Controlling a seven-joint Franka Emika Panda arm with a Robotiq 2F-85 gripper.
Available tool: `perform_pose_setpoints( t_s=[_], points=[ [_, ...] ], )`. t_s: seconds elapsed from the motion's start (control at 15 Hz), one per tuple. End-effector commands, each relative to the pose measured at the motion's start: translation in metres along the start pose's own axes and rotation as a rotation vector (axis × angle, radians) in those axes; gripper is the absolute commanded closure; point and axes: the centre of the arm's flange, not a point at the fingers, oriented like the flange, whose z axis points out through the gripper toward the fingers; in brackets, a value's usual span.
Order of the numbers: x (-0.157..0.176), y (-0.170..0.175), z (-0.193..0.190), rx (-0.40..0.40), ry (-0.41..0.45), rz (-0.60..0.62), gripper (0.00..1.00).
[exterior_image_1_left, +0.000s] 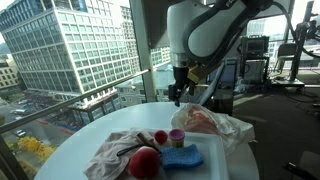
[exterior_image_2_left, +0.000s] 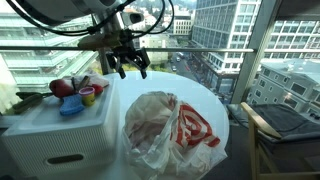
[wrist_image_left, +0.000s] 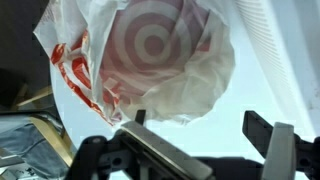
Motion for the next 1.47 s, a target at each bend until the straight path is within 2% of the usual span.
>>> perform_pose_setpoints(
  t_s=[0.0, 0.33, 0.8, 1.07, 1.4],
  points=[
    [0.027, -0.029, -0.011, 0.2, 0.023, -0.041, 0.0],
    [0.019, -0.05, -0.014, 0.379, -0.069, -0.13, 0.0],
    [-0.002, -0.071, -0.02, 0.464, -0.2, -0.304, 0.0],
    [-0.006, -0.085, 0.001, 0.46, -0.168, -0.433, 0.0],
    [-0.003, -0.103, 0.026, 0.485, -0.128, -0.517, 0.0]
  ],
)
